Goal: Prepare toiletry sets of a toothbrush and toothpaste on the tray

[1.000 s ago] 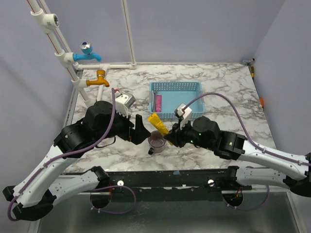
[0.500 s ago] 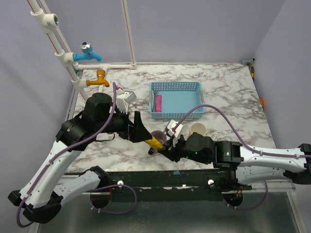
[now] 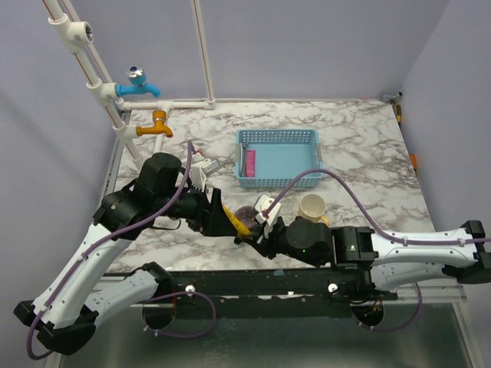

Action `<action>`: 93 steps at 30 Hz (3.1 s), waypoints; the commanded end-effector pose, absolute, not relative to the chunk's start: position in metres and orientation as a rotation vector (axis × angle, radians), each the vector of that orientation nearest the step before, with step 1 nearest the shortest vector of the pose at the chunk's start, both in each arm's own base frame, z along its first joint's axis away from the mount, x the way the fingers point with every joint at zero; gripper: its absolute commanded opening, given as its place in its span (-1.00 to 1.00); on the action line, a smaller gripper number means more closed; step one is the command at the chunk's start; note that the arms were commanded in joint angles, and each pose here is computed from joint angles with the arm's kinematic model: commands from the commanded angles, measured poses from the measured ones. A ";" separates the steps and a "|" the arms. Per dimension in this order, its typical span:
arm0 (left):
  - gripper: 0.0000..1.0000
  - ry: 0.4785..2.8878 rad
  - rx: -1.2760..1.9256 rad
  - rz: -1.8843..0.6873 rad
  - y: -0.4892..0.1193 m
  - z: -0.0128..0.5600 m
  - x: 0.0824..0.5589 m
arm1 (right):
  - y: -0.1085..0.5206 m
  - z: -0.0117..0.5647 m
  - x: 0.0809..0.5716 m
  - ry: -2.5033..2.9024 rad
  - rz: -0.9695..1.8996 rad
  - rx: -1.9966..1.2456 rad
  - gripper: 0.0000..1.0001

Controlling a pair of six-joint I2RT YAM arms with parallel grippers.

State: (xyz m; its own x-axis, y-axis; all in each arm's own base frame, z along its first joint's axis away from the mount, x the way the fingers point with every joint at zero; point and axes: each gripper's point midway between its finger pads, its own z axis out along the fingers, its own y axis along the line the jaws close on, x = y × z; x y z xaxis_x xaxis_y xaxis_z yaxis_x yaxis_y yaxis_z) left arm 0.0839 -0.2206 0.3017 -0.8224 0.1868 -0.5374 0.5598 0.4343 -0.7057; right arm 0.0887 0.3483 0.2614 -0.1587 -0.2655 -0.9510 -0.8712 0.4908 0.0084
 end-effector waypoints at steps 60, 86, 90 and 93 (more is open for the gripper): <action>-0.55 2.284 0.668 -1.271 -0.207 0.311 0.083 | 0.349 0.262 0.068 1.651 0.623 -0.926 -0.55; -1.00 2.237 0.712 -1.269 -0.203 0.309 0.077 | 0.342 0.266 0.084 1.677 0.540 -0.803 0.03; -1.00 2.254 0.691 -1.211 -0.201 0.306 0.084 | 0.339 0.271 0.087 1.688 0.524 -0.780 0.06; -1.00 2.272 0.692 -1.201 -0.203 0.301 0.088 | 0.331 0.277 0.096 1.698 0.474 -0.710 0.12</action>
